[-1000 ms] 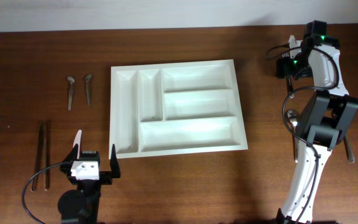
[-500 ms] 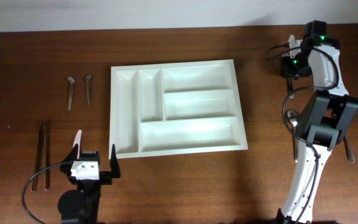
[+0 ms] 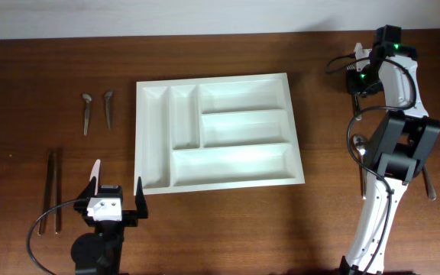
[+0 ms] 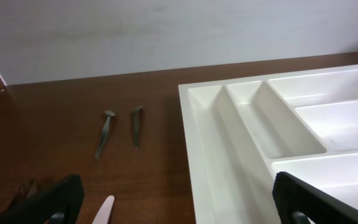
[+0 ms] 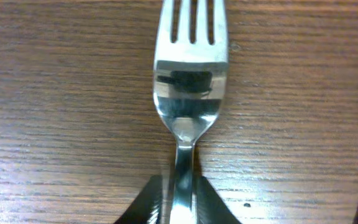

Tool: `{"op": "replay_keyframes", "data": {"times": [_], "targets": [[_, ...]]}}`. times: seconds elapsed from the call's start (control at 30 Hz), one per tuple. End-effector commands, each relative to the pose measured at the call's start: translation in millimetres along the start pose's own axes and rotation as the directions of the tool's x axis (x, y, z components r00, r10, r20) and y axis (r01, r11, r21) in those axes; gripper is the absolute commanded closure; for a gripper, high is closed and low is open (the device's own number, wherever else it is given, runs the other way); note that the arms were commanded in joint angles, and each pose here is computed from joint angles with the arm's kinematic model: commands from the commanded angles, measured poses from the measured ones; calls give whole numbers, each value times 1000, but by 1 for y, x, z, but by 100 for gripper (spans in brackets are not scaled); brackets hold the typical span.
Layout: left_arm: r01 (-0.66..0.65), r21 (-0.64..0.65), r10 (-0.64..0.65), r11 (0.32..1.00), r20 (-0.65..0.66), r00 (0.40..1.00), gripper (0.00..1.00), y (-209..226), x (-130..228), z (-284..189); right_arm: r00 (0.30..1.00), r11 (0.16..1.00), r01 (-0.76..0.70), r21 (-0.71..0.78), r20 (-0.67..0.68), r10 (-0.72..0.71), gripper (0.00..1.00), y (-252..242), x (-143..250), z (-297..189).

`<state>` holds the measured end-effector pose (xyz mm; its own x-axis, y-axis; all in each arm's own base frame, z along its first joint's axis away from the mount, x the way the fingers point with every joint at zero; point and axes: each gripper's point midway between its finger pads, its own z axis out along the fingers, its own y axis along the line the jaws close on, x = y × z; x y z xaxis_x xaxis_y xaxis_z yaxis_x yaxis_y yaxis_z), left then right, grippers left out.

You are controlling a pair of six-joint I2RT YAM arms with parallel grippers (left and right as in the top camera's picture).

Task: Pack container
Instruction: 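Lift the fork with the right gripper and carry it over the tray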

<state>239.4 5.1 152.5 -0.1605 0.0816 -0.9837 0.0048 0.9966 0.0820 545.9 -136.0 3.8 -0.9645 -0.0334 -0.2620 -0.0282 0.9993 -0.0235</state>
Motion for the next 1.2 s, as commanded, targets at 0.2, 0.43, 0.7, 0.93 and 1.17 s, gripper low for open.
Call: {"op": "replay_keyframes", "data": {"times": [0.2, 0.43, 0.7, 0.93, 1.17], "targets": [[-16, -12, 16, 1000, 0, 1000, 1, 2, 2, 0, 999, 1000, -9, -1, -51, 9, 96, 0, 13, 17], [-16, -12, 16, 1000, 0, 1000, 1, 2, 2, 0, 998, 1000, -22, -1, -52, 22, 96, 0, 13, 17], [-16, -12, 16, 1000, 0, 1000, 1, 2, 2, 0, 997, 998, -63, -18, -47, 62, 96, 3, 12, 17], [-16, -12, 16, 1000, 0, 1000, 1, 2, 2, 0, 976, 976, -218, -7, 3, 218, 96, 1, -2, -7], [-16, -12, 16, 1000, 0, 1000, 1, 2, 2, 0, 939, 945, -327, -28, 104, 328, 96, 6, -32, -68]]}}
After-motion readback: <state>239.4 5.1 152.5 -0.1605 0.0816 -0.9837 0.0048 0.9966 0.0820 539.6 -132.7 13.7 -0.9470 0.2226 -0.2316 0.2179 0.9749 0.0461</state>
